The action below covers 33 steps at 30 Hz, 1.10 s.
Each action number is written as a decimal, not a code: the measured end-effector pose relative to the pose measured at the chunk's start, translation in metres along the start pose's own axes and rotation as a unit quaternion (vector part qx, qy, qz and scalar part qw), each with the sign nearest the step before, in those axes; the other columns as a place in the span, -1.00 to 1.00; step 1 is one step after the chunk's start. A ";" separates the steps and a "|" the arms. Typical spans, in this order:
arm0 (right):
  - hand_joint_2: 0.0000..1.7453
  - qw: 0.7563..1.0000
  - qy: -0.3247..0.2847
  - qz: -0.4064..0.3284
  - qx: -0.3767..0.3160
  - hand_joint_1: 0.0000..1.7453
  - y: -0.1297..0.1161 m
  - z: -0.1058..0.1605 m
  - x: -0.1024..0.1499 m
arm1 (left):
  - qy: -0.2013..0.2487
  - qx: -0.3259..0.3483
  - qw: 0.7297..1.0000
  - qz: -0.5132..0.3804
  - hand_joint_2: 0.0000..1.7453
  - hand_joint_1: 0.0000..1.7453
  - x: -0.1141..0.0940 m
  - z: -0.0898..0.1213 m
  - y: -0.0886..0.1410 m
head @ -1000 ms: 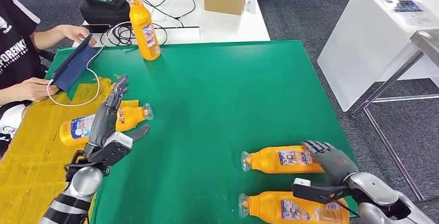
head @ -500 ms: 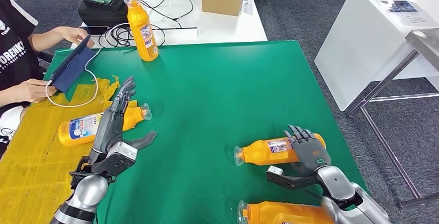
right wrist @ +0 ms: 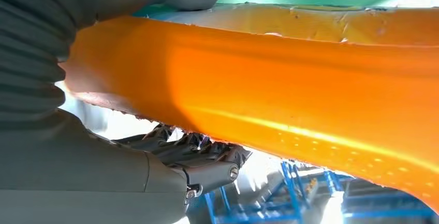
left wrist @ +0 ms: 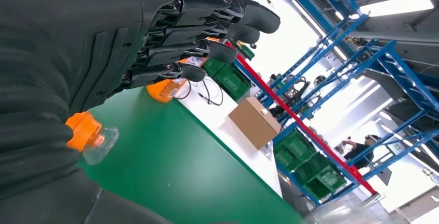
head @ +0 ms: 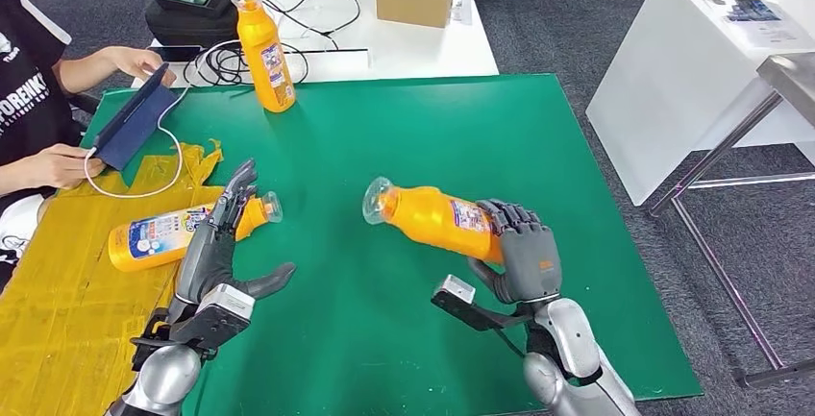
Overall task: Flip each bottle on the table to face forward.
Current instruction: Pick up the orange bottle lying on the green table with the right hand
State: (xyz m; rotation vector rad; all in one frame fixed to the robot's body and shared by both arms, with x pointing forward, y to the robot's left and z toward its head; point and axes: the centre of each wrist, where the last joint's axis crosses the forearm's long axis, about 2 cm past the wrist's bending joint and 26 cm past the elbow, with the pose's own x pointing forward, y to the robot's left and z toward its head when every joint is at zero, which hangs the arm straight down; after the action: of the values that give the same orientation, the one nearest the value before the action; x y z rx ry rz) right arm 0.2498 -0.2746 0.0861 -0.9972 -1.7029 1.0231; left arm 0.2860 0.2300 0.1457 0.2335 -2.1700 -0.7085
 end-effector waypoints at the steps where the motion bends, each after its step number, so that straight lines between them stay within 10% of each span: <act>1: 1.00 0.999 -0.003 -0.038 -0.014 1.00 -0.001 -0.003 0.006 | -0.001 0.000 1.000 0.005 1.00 -1.00 0.000 0.000 0.000; 19: 1.00 0.903 -0.051 -0.424 -0.043 1.00 -0.004 -0.039 0.085 | -0.049 -0.042 0.991 0.115 1.00 -1.00 0.015 -0.009 -0.023; 33: 1.00 0.915 -0.152 -0.370 0.047 1.00 0.036 -0.053 0.170 | -0.081 -0.059 0.967 0.234 1.00 -1.00 0.038 -0.030 -0.034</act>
State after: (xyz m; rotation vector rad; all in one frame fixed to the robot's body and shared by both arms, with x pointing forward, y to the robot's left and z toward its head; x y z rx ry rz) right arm 0.2582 -0.0951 0.1143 -0.0749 -2.0199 0.7512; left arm 0.2821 0.1745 0.1666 -0.4014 -2.2078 -0.5937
